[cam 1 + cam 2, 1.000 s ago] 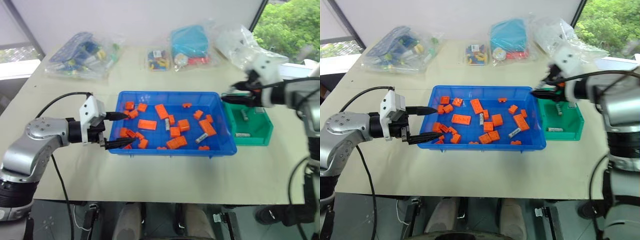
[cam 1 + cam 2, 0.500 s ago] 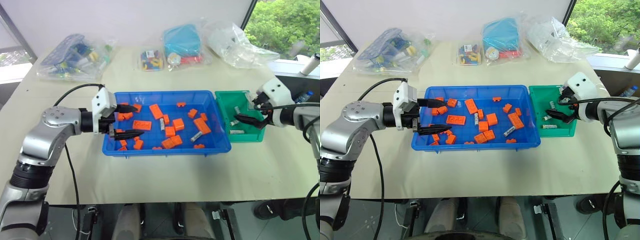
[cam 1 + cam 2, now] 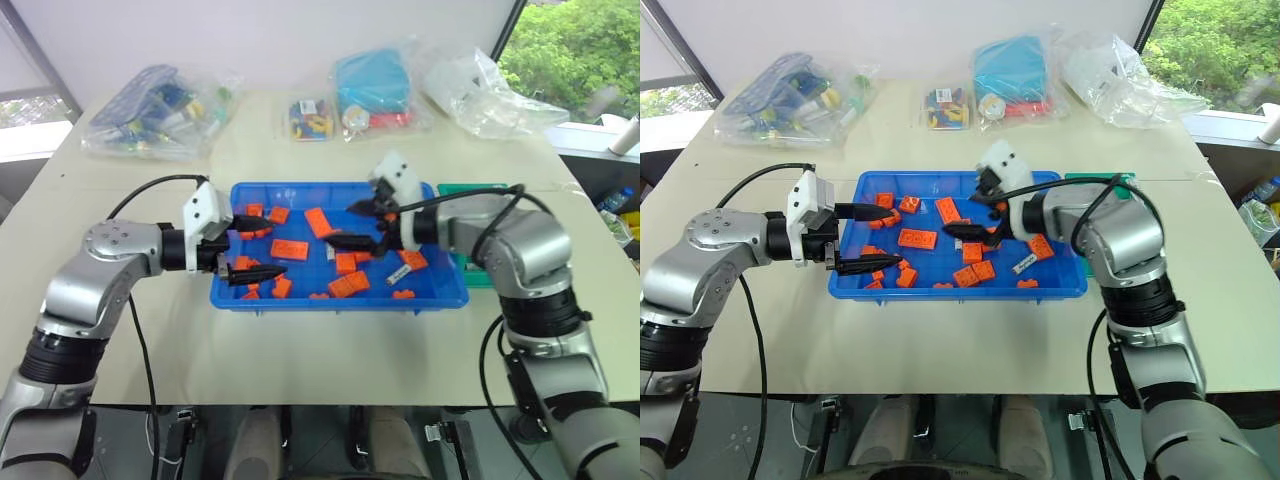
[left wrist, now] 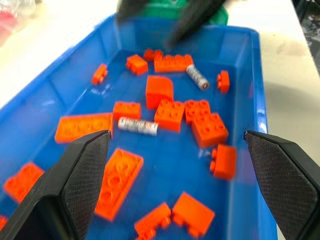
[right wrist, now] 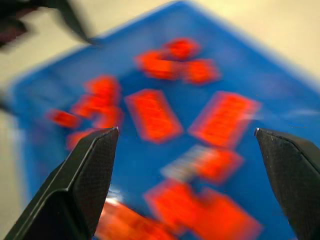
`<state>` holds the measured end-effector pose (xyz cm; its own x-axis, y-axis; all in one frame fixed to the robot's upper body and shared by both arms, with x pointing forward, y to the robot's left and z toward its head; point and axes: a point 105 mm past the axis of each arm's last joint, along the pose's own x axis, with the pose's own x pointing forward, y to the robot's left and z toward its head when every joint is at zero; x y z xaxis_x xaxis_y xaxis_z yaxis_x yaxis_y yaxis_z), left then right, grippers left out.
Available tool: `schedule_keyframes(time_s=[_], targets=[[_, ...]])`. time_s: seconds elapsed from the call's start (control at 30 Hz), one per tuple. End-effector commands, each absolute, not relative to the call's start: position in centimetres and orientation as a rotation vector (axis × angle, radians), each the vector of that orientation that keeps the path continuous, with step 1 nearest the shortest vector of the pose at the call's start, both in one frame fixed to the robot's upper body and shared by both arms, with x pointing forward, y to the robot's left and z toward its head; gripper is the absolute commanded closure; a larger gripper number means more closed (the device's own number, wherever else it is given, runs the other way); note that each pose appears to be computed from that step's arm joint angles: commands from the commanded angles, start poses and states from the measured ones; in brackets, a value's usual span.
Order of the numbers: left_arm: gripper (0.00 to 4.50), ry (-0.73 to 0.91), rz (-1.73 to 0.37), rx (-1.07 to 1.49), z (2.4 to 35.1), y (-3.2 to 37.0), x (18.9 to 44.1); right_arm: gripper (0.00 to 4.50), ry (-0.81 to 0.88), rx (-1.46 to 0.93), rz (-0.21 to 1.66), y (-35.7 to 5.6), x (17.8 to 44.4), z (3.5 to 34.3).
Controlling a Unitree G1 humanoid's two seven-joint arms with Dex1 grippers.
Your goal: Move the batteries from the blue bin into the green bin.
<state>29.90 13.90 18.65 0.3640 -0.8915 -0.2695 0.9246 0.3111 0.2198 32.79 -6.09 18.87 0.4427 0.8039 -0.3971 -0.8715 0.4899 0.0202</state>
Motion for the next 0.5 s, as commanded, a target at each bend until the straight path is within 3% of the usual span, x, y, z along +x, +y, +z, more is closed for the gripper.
schedule_keyframes(time_s=[0.03, 0.5], targets=[[0.0, 0.054, -1.18, 0.402, 19.8, 14.2, 29.3, 0.02, 0.441, -0.209, 1.049, -5.4, 32.1, 17.5], [0.0, 0.053, -1.137, 0.392, 19.6, 14.5, 29.2, 0.02, 0.562, -0.211, 0.97, -4.5, 34.9, 14.5]])
